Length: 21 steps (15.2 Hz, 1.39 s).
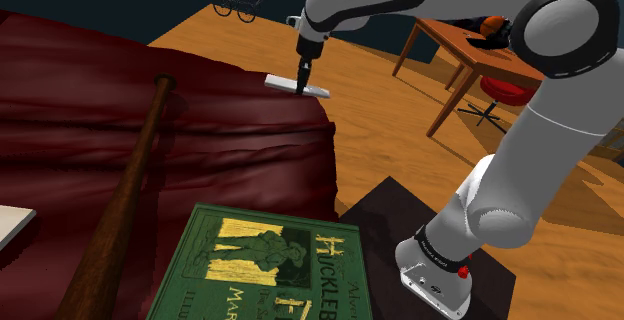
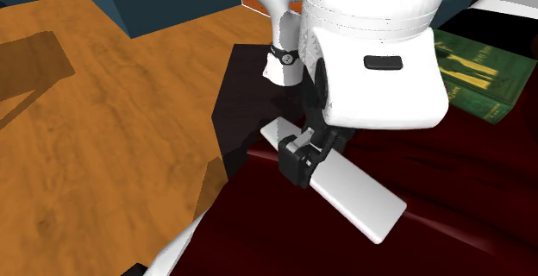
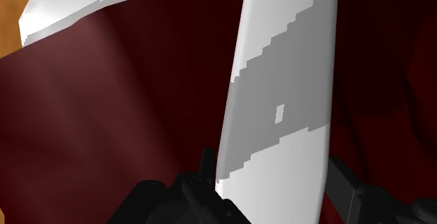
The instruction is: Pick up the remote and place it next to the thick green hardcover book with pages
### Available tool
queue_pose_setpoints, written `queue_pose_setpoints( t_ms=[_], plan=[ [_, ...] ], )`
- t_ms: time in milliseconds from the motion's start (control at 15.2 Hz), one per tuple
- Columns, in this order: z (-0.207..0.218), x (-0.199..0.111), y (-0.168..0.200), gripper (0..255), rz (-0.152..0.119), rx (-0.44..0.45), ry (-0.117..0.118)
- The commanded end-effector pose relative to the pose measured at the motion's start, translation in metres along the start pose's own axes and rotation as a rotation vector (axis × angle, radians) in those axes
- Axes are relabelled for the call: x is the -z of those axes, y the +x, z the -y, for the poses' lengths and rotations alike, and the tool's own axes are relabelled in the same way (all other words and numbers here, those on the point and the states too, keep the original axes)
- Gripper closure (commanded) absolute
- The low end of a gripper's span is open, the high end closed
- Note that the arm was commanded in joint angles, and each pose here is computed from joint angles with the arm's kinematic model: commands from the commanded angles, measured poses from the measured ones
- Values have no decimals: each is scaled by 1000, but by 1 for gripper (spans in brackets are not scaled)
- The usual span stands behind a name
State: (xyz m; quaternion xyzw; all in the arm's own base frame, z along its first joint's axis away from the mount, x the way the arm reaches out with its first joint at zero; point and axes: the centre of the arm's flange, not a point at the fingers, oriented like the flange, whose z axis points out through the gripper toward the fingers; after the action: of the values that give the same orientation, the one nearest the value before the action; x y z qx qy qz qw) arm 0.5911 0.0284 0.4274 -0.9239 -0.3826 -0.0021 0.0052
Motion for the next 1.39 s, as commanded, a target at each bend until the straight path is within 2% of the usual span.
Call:
queue_pose_setpoints(
  t_ms=[0,198,1320],
  plan=[
    [0,11,2,255,0,0,0],
    [0,23,2,255,0,0,0],
    [209,24,-79,255,0,0,0]
  ],
)
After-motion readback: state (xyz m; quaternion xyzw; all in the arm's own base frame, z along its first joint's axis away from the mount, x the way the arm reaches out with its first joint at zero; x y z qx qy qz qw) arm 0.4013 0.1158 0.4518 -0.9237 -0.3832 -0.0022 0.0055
